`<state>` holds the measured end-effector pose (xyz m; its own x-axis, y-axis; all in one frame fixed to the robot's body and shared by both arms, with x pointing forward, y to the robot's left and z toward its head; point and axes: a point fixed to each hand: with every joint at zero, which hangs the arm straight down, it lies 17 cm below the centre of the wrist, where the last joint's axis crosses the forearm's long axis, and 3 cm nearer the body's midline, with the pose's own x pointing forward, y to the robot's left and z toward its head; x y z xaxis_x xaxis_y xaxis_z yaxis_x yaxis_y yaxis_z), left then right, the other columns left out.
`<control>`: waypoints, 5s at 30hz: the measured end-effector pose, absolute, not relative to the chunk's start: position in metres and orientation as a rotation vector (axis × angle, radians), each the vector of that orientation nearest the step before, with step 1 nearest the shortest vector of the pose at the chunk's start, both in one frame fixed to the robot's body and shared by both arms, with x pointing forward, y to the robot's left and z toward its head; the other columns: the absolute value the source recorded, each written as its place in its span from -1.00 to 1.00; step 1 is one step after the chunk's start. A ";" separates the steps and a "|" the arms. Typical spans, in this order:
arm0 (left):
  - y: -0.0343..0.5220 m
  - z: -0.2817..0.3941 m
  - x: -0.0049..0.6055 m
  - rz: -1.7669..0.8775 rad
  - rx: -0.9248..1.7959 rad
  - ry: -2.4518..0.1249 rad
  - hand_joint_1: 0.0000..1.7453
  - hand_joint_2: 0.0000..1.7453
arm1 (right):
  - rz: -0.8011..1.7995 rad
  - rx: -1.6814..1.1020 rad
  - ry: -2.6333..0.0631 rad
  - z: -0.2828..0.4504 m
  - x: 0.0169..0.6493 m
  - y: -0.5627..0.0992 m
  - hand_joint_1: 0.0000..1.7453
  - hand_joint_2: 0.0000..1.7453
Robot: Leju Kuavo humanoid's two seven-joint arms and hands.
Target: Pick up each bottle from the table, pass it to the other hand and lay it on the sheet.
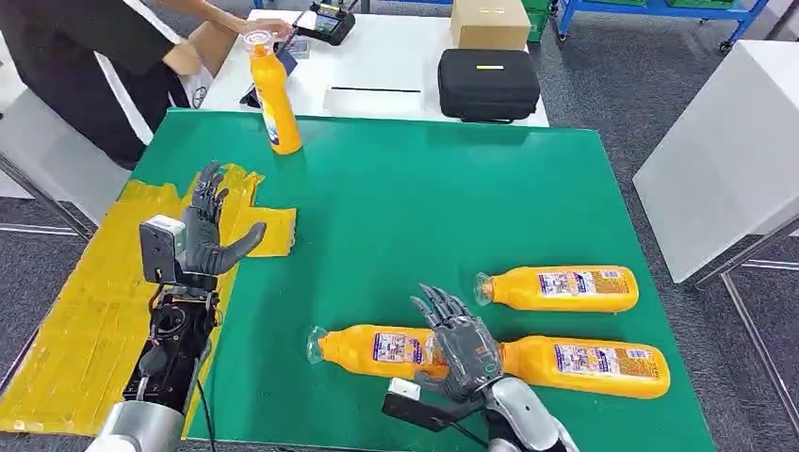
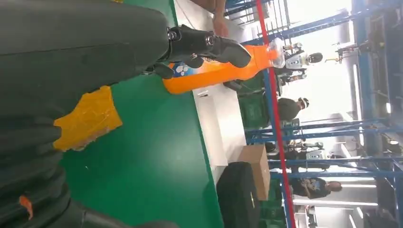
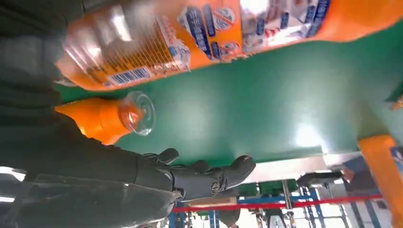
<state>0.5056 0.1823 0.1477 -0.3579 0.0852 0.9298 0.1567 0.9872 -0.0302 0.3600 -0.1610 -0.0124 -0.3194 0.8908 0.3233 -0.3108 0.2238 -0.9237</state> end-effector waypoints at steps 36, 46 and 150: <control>0.185 0.144 0.506 -0.059 -0.170 -1.923 -1.00 1.00 | 1.439 -0.572 -1.229 -0.060 0.379 -0.186 1.00 1.00; 0.188 0.144 0.505 -0.035 -0.169 -1.929 -1.00 1.00 | 1.441 -0.556 -1.255 -0.060 0.390 -0.187 1.00 1.00; 0.036 0.246 0.450 -0.282 -0.752 -1.989 1.00 1.00 | 0.584 -0.099 -1.868 0.084 0.409 -0.034 1.00 1.00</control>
